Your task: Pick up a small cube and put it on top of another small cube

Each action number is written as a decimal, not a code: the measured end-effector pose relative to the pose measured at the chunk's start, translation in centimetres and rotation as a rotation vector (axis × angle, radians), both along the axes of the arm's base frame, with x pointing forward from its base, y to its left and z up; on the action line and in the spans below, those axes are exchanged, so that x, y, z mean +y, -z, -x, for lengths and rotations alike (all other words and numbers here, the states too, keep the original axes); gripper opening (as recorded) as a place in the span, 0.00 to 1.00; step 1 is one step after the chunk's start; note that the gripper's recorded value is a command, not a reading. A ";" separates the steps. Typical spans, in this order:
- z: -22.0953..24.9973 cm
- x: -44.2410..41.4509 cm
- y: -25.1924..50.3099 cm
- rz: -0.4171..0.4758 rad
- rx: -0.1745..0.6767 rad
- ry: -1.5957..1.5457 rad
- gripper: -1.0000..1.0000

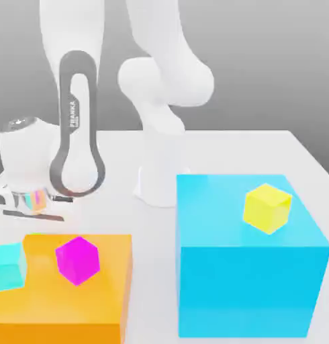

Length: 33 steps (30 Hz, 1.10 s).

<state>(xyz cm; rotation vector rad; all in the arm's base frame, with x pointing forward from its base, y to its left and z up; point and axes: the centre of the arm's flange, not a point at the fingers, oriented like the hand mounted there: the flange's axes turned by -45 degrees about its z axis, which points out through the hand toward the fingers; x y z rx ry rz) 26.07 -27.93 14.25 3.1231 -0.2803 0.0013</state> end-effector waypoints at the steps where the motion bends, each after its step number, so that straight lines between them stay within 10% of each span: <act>1: -0.1 -0.1 -0.6 0.002 0.000 -0.001 0.00; 13: 0.3 -2.8 -5.8 -0.001 0.034 -0.015 0.00; 29: -16.9 0.6 -14.8 -0.011 -0.001 -0.030 0.00; 30: -16.8 0.6 -14.0 -0.010 -0.001 -0.027 1.00; 33: -16.8 0.6 -14.0 -0.010 -0.001 -0.027 1.00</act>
